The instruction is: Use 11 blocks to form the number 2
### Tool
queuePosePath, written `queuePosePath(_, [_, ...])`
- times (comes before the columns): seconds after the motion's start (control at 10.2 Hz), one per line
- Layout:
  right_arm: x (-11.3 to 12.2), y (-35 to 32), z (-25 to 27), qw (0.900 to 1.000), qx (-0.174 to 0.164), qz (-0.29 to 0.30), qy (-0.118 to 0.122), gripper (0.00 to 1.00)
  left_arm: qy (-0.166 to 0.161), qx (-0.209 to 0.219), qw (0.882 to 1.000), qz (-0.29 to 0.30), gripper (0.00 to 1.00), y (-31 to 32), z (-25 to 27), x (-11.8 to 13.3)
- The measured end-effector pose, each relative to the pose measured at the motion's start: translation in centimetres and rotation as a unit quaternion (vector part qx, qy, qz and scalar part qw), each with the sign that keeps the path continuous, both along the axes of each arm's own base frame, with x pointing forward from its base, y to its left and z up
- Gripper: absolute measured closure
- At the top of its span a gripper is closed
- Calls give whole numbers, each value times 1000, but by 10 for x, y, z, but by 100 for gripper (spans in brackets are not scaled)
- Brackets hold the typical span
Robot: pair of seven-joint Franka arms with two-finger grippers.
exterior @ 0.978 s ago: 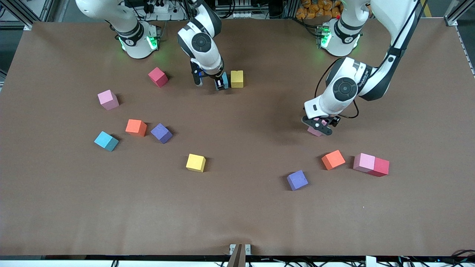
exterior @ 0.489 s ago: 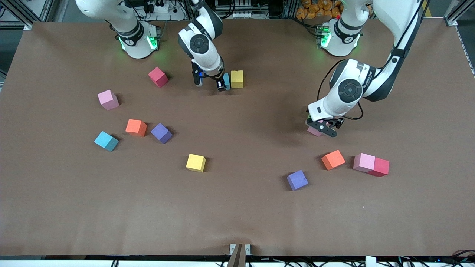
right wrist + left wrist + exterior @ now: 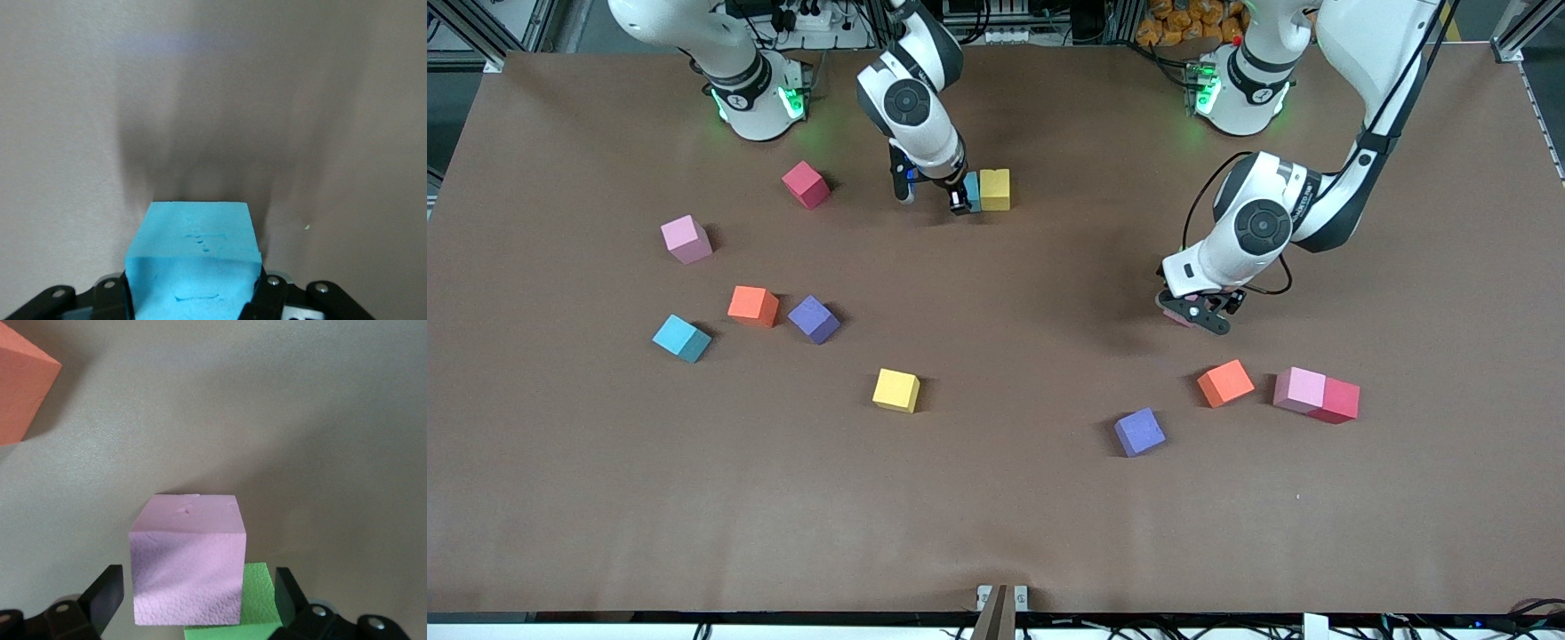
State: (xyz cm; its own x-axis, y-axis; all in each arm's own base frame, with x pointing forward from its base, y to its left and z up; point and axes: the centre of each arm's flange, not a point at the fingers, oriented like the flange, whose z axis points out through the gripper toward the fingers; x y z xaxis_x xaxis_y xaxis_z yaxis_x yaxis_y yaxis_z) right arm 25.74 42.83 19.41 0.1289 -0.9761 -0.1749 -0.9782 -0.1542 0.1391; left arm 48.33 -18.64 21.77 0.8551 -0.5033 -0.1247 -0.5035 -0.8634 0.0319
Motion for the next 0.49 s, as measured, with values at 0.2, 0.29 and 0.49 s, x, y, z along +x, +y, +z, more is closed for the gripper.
queuePosePath(0.2, [-2,2,-3,1000,1,-7,-2,41,2,1,1000,4,0,4,-3,1])
queuePosePath(0.29, [-2,2,-3,1000,2,-13,-4,41,4,1,1000,5,0,5,-4,1])
queuePosePath(0.49, [-3,3,-3,1000,2,-21,-5,41,7,2,1000,5,0,5,-8,0])
